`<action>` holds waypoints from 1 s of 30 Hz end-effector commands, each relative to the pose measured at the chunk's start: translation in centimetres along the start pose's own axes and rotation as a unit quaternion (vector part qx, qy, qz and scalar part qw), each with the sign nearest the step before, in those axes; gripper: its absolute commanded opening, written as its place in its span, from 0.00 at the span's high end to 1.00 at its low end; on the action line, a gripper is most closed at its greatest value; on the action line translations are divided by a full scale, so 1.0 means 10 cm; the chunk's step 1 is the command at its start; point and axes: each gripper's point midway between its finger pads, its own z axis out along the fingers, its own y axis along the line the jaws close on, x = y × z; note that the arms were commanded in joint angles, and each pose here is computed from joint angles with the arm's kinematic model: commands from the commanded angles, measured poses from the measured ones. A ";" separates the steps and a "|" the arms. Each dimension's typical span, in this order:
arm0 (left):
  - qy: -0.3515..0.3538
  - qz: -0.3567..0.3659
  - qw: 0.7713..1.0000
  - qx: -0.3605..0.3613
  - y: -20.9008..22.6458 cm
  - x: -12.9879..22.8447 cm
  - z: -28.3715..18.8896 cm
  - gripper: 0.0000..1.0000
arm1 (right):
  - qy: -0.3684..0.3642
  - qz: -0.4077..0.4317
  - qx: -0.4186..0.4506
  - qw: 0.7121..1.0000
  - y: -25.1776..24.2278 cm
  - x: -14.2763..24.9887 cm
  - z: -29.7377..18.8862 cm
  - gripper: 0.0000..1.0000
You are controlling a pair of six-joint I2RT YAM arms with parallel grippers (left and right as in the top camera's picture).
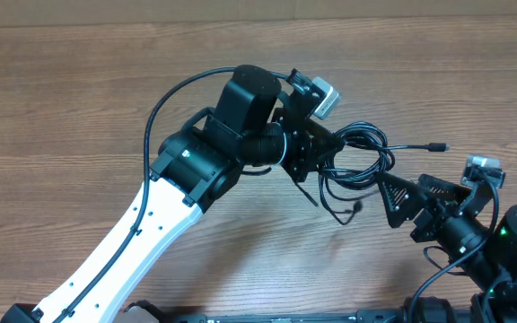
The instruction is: Untangle cables
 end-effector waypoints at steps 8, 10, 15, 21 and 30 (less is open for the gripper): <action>-0.016 0.011 1.000 -0.016 -0.03 -0.10 -0.17 0.96 | -0.011 -0.012 0.024 1.000 -0.06 -0.04 -0.03 0.00; -0.013 0.009 1.000 -0.015 -0.03 -0.08 -0.17 0.96 | -0.013 -0.013 0.027 0.999 -0.07 -0.05 -0.03 0.00; -0.008 0.009 1.000 0.004 -0.10 -0.07 -0.16 0.96 | -0.013 -0.017 0.029 0.999 -0.08 -0.05 -0.03 0.00; -0.005 0.010 1.000 0.017 -0.15 -0.05 -0.16 0.96 | -0.013 -0.017 0.029 0.999 -0.08 -0.05 -0.03 0.00; 0.003 0.039 0.997 0.061 -0.29 -0.02 -0.18 0.96 | -0.013 -0.017 0.029 0.999 -0.08 -0.05 -0.03 0.00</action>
